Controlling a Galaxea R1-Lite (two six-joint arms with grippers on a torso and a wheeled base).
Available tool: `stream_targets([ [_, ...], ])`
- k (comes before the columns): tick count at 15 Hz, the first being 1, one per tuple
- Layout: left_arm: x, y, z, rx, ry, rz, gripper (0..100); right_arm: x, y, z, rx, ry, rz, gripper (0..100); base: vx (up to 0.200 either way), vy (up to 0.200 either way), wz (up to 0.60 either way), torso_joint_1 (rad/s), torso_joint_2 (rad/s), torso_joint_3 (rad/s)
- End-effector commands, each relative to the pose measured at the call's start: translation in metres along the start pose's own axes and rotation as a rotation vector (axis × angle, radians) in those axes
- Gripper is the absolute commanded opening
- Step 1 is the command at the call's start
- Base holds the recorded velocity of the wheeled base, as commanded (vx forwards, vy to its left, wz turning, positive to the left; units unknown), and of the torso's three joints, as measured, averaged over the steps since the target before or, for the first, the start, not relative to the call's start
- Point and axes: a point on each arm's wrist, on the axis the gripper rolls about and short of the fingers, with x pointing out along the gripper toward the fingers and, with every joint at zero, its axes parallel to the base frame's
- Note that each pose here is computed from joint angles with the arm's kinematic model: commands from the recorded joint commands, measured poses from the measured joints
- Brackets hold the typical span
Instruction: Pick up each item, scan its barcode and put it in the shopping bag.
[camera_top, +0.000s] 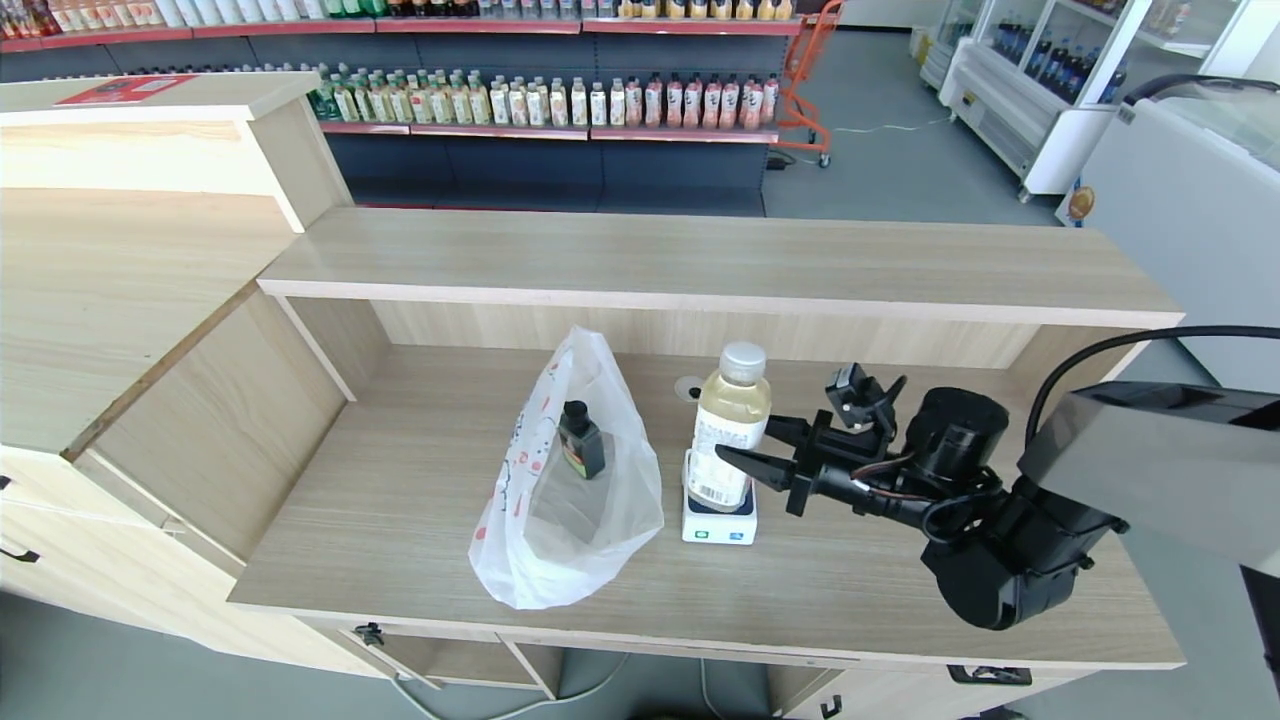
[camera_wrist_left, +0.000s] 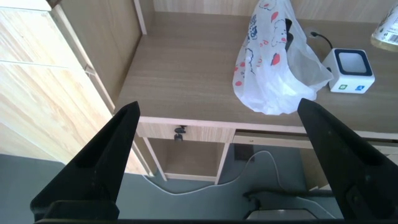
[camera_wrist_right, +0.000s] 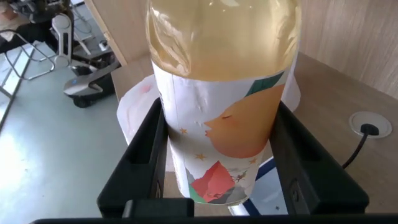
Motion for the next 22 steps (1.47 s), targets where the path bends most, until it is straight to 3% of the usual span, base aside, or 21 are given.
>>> stream_targets([
  [1, 0.0, 0.0, 0.0, 0.0, -0.001, 0.0, 100, -0.004, 0.004, -0.002, 0.019, 0.015, -0.002, 0, 0.0, 0.0, 0.0, 0.0, 0.0, 0.0],
  [8, 0.0, 0.0, 0.0, 0.003, -0.001, -0.001, 100, -0.012, 0.011, 0.0, 0.071, 0.033, -0.005, 0, 0.0, 0.0, 0.0, 0.0, 0.0, 0.0],
  [17, 0.0, 0.0, 0.0, 0.003, -0.001, -0.001, 100, -0.007, 0.019, 0.01, 0.136, 0.014, 0.022, 0, 0.0, 0.2, 0.0, 0.003, 0.0, 0.002],
  [22, 0.0, 0.0, 0.0, 0.0, -0.001, 0.0, 100, -0.011, 0.026, 0.0, 0.183, 0.051, 0.024, 0, 0.0, 0.0, 0.0, 0.0, 0.0, 0.0],
])
